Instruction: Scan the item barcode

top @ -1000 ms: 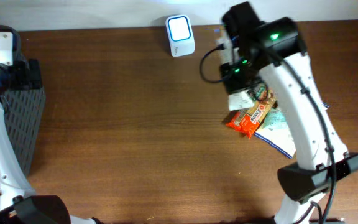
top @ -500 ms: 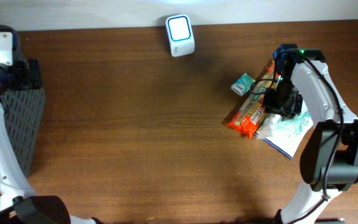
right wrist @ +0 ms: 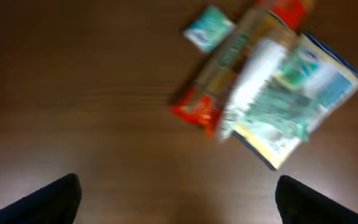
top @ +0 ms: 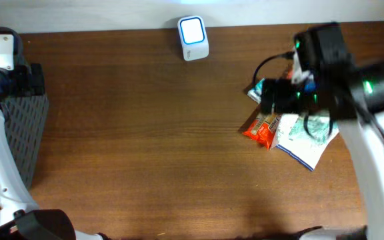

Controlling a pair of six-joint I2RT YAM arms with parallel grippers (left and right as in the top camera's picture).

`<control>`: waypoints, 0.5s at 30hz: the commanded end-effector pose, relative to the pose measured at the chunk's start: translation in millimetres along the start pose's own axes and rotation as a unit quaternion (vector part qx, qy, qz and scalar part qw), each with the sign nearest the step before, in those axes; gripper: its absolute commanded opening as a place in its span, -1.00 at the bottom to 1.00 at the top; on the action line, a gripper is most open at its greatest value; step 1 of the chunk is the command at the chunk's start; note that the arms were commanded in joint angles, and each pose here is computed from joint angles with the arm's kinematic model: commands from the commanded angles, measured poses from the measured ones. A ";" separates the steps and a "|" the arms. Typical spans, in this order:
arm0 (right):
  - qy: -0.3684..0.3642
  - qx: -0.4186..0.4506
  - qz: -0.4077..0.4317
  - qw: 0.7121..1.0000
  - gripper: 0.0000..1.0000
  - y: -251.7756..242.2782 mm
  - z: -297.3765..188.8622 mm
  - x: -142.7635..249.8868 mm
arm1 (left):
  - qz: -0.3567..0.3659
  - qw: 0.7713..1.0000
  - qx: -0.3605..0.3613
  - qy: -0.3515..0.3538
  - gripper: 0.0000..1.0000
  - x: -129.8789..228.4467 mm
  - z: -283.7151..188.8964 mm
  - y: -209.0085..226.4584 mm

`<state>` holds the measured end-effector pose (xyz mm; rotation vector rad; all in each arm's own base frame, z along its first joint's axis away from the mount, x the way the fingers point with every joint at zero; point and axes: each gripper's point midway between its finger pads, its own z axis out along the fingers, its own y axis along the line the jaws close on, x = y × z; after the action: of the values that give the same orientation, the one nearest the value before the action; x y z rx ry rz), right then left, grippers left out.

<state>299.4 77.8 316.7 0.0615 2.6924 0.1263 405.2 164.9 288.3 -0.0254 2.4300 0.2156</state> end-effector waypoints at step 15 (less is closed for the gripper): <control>-0.072 -0.122 -0.120 0.983 0.97 64.2 -82.2 53.1 | 0.006 1.000 0.001 -0.002 0.98 -0.7 -1.4 1.7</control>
<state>223.1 144.4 365.4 -0.3279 2.5289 0.3621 405.2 165.1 288.3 -0.0259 2.4300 0.2158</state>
